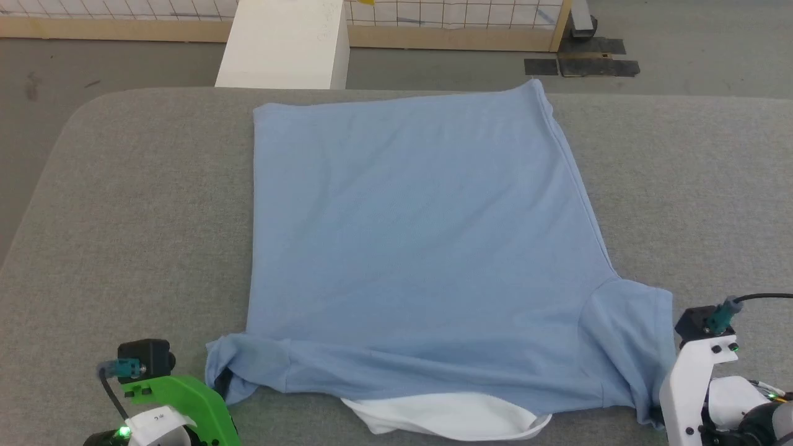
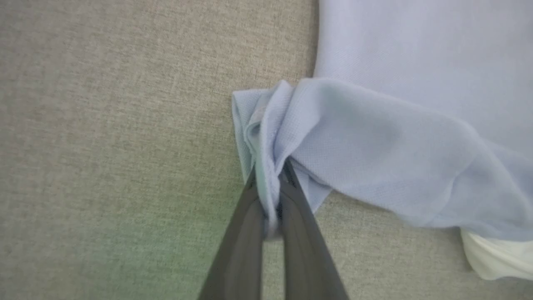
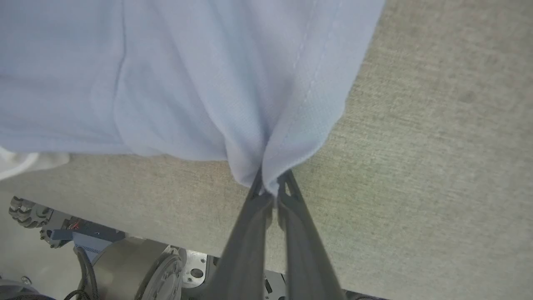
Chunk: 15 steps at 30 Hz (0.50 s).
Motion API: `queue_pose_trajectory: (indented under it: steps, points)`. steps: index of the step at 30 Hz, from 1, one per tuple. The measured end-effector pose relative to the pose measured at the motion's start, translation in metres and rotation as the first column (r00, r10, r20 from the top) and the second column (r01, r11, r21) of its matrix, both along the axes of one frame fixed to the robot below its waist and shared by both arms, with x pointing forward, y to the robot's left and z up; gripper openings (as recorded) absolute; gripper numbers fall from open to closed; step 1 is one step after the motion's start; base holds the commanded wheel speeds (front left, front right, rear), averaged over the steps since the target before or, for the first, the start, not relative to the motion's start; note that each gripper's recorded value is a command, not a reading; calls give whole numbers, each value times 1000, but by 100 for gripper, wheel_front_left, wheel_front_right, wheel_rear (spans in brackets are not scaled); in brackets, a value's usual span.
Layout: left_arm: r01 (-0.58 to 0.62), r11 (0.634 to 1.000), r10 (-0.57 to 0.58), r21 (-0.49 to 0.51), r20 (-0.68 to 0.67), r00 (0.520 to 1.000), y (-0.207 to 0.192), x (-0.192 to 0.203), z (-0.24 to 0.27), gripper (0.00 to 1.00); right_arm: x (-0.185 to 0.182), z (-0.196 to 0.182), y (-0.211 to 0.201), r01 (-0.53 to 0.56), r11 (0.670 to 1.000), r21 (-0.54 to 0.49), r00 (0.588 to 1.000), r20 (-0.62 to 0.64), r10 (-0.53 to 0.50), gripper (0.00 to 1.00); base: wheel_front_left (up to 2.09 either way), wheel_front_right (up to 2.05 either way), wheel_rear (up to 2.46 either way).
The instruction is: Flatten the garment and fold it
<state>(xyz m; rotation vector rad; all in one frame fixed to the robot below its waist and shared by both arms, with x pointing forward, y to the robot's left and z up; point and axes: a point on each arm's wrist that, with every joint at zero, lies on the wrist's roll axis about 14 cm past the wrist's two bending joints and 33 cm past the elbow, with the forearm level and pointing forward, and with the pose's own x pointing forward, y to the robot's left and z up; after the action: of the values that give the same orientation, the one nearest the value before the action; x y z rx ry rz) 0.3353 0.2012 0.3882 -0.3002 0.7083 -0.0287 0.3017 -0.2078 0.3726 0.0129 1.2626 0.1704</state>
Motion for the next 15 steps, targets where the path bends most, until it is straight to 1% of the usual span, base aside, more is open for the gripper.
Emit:
queue_pose_trajectory:
  steps: [2,3,4,5,9,11,12,13,15]
  points:
    - [-6,1000,6,-4,13,1000,0,2,1,0,0,-2,-1,-8,1000,-9,1000,0,8,0,0,0,0]
    - [-9,1000,9,-6,19,1000,0,3,2,0,2,-1,-1,-7,1000,-9,1000,14,7,7,0,0,0]
    - [-10,1000,10,-6,25,1000,0,3,3,0,4,-1,-1,-5,1000,-6,1000,23,5,46,0,0,0]
    - [-12,1000,12,-7,34,999,0,4,5,0,4,0,-1,-2,1000,-4,999,33,2,100,0,0,0]
    - [-15,1000,15,-9,73,997,0,9,14,0,19,16,-2,42,998,44,989,138,-48,100,0,0,0]
    - [-13,1000,14,-10,98,995,0,10,19,0,31,34,-1,74,992,102,968,232,-96,100,0,0,0]
    - [-12,1000,12,-10,105,994,-1,10,21,0,36,43,-1,84,989,125,955,273,-116,100,0,0,0]
    - [-11,1000,12,-9,119,993,-1,11,24,0,44,56,-2,97,982,159,932,332,-146,100,0,0,0]
    - [-9,1000,10,-8,133,991,-1,11,29,0,57,84,-5,111,971,212,871,451,-197,100,0,0,0]
